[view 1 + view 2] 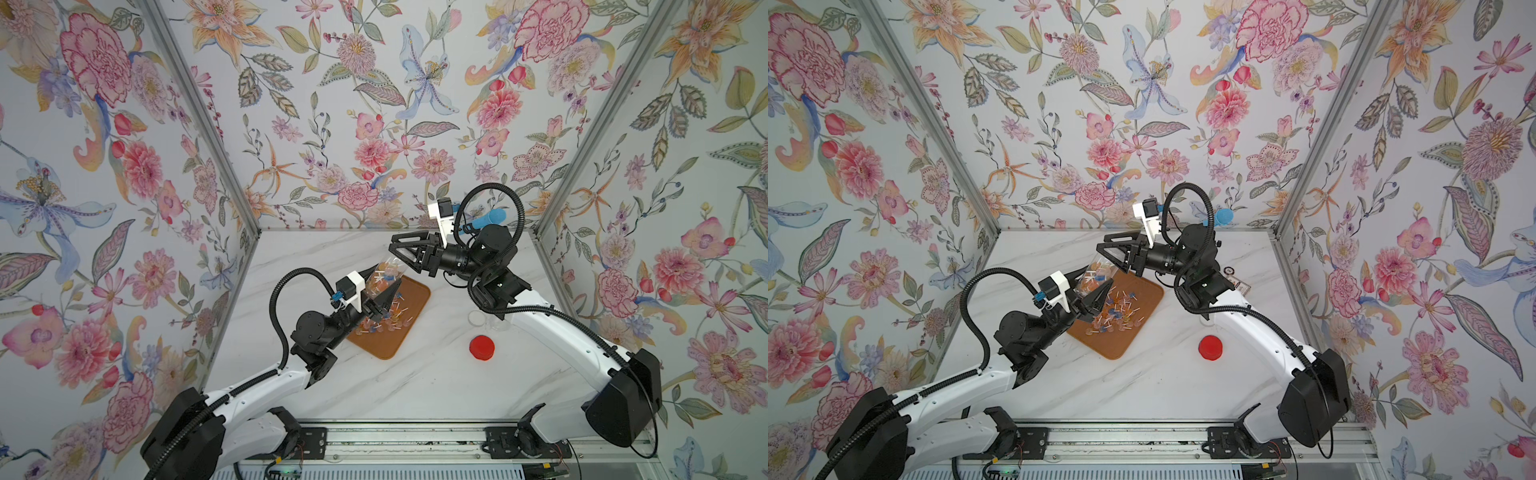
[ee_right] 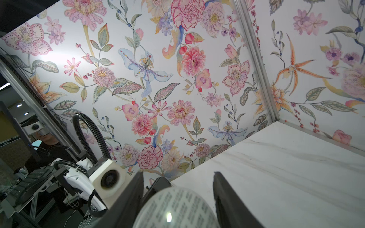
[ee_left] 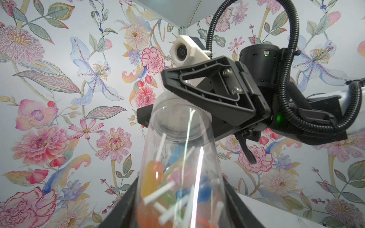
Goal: Pour the candies out of the jar
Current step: Unscrew the lid from the jar.
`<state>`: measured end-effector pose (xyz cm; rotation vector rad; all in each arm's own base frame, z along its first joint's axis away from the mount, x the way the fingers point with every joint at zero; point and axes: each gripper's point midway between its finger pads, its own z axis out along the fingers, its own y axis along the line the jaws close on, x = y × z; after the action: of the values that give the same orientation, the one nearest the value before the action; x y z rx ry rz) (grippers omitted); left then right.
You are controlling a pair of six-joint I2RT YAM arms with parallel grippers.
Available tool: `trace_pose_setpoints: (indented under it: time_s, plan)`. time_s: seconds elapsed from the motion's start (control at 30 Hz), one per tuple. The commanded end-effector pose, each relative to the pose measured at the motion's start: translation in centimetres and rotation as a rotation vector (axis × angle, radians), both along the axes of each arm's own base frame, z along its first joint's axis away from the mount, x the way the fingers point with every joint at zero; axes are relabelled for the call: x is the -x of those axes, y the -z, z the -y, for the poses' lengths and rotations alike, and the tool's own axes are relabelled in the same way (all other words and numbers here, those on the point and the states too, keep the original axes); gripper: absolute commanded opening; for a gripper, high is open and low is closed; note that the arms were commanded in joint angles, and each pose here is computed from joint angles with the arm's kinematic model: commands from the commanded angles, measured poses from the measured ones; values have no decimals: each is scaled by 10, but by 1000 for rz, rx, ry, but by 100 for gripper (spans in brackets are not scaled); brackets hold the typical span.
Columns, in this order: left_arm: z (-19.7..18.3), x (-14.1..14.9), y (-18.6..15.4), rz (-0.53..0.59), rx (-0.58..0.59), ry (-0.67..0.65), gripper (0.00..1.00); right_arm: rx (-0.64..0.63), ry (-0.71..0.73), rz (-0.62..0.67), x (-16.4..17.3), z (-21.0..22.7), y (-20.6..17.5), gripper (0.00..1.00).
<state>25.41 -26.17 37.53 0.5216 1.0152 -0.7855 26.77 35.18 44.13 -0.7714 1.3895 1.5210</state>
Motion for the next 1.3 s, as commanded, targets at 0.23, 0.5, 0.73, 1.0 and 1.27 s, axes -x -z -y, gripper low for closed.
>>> trace_pose_setpoints:
  time_s: [0.23,0.5,0.73,1.0,1.27]
  plan:
    - [-6,2,-2,-17,18,6,0,40,17,-58,9,4,-10,86]
    - [-14,-5,12,-3,-102,-111,0,31,178,-248,-34,22,6,100]
    - [-20,-16,26,12,-225,-218,0,103,237,-347,-45,8,26,93]
    - [-25,-18,29,19,-248,-258,0,134,249,-399,-39,-15,44,86]
    - [-27,-17,29,12,-241,-262,0,124,284,-401,-44,-13,46,69]
